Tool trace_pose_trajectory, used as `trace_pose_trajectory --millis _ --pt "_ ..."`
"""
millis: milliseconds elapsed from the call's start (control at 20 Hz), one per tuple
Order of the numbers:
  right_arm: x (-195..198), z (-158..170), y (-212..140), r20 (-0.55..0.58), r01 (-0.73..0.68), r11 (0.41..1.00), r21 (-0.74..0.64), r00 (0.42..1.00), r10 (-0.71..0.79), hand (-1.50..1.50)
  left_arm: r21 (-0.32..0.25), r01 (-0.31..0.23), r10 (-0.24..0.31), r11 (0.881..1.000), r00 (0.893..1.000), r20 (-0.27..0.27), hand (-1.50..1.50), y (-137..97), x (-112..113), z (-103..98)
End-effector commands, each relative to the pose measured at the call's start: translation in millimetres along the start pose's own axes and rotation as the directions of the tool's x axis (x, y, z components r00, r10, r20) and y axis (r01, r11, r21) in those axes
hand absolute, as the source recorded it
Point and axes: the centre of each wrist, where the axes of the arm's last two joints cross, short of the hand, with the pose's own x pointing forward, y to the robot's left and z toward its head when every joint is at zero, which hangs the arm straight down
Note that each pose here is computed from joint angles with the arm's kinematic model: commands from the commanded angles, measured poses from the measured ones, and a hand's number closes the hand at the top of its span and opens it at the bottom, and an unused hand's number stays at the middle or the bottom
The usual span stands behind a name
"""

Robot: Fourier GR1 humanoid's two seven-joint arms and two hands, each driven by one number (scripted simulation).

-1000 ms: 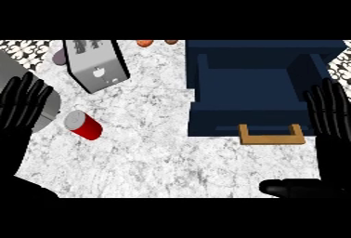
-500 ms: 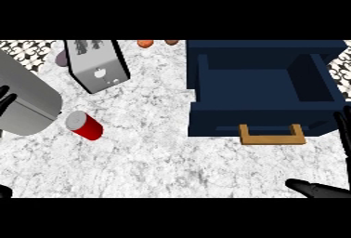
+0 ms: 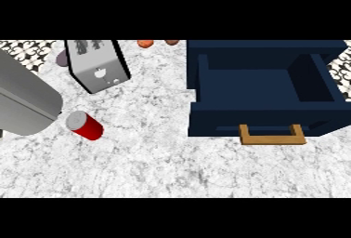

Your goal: Pick up the can, place it into the drawer and close the drawer

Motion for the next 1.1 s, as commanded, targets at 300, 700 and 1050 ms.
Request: trace_pose_trajectory --millis 300,700,1050 --pt "-1 17 -37 -0.011 0.011 1.0 -0.009 1.0 -0.011 -1.5 0.032 -0.186 0.188 0.982 0.98 -0.073 -1.5 6 -2 -11" --pt "-6 34 -47 -0.006 0.005 1.0 0.021 1.0 -0.005 -1.5 0.044 -0.285 0.289 0.957 0.949 -0.127 -1.5 -11 -13 -34" --pt "-1 47 -60 -0.001 0.009 1.0 0.028 1.0 -0.009 -1.5 0.064 -0.283 0.29 0.957 0.945 -0.155 -1.5 -7 -33 -56"
